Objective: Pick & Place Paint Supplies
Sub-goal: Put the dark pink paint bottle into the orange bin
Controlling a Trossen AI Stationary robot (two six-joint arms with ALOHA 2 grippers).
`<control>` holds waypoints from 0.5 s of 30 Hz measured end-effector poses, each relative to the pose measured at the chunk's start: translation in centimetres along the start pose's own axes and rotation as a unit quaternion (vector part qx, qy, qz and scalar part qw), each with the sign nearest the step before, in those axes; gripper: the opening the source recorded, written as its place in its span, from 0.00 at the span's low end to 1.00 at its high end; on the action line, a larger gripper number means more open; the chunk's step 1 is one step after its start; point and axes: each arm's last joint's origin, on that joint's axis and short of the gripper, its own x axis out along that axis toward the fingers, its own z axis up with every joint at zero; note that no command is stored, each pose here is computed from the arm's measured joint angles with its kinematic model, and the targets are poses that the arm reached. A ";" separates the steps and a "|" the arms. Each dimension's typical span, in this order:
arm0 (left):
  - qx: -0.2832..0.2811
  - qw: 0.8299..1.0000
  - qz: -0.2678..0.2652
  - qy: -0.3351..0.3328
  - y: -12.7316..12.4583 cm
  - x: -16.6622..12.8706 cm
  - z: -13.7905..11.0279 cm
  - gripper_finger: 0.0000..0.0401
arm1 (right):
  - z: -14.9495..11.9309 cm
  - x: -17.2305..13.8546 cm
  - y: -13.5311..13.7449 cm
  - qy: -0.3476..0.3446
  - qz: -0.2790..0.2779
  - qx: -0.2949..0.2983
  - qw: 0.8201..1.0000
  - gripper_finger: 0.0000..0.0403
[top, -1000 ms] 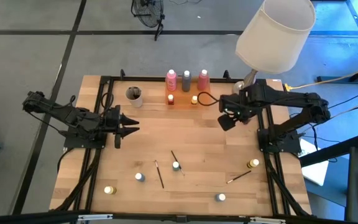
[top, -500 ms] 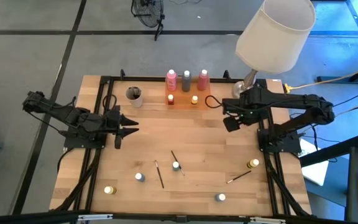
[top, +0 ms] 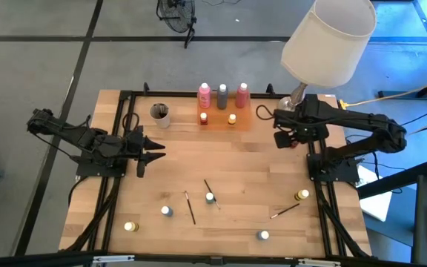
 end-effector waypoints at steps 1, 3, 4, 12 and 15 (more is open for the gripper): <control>0.000 1.000 0.000 0.000 0.0 0.0 0.0 0.31 | 0.2 0.3 -0.2 0.003 -0.005 0.007 1.000 0.75; -0.001 1.000 0.000 0.000 0.0 0.0 0.0 0.31 | 0.5 0.9 -0.6 0.009 -0.013 0.021 1.000 0.75; -0.001 1.000 0.000 0.000 0.0 0.0 0.0 0.31 | 0.7 1.2 -0.8 0.013 -0.018 0.028 0.999 0.75; -0.001 1.000 0.000 0.000 0.0 0.0 0.0 0.31 | 2.0 2.3 -2.0 0.015 -0.044 0.051 0.998 0.75; -0.001 1.000 0.000 0.000 0.0 0.0 0.0 0.31 | 2.6 2.3 -2.4 0.012 -0.049 0.065 0.997 0.75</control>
